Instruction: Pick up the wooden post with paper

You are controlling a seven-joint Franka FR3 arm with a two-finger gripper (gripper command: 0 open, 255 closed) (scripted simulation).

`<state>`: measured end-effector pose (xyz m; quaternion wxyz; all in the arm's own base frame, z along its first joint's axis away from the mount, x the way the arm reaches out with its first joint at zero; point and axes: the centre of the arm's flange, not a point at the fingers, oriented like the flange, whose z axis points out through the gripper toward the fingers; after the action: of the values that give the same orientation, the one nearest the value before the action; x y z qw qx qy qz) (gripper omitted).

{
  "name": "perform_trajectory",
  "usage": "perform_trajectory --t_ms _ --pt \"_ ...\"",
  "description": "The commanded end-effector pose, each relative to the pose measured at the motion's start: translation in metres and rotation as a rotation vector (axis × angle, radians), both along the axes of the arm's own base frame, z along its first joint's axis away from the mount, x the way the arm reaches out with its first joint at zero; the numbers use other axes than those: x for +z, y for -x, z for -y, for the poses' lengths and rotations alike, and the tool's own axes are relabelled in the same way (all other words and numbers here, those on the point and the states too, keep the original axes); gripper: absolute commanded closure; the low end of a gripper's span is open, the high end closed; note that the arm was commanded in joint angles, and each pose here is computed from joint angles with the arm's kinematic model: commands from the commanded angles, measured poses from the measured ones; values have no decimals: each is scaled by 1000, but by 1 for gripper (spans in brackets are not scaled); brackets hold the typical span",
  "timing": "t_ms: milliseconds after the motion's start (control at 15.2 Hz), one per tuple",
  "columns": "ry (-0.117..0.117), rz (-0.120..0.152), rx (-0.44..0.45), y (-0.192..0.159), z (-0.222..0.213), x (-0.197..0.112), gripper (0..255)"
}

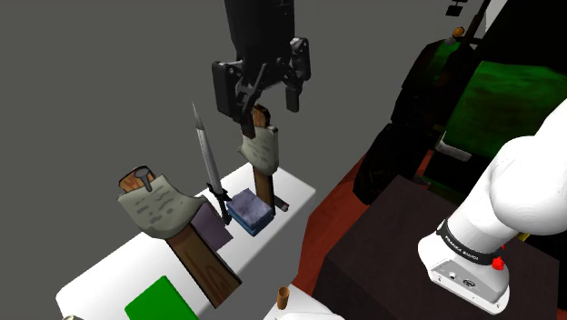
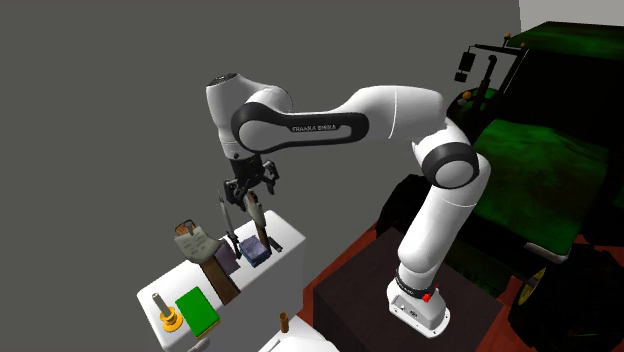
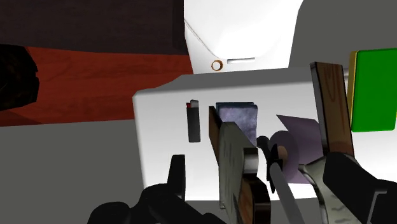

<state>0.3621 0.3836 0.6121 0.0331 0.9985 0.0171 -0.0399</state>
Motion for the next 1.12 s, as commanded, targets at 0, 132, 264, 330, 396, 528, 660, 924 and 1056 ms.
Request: perform_trajectory --t_ms 0,132,264,330,396,528,660,924,1056 --pt "0 0 0 0 1 -8 0" --pt "0 0 0 0 0 -7 255" --pt "0 0 0 1 0 -7 255" --pt "0 0 0 1 1 -7 255" --pt "0 0 0 1 0 -7 255" --pt "0 0 0 0 0 -7 255" --pt "0 0 0 0 0 -7 255" --pt "0 0 0 0 1 8 255" --pt "0 0 0 0 1 19 255"
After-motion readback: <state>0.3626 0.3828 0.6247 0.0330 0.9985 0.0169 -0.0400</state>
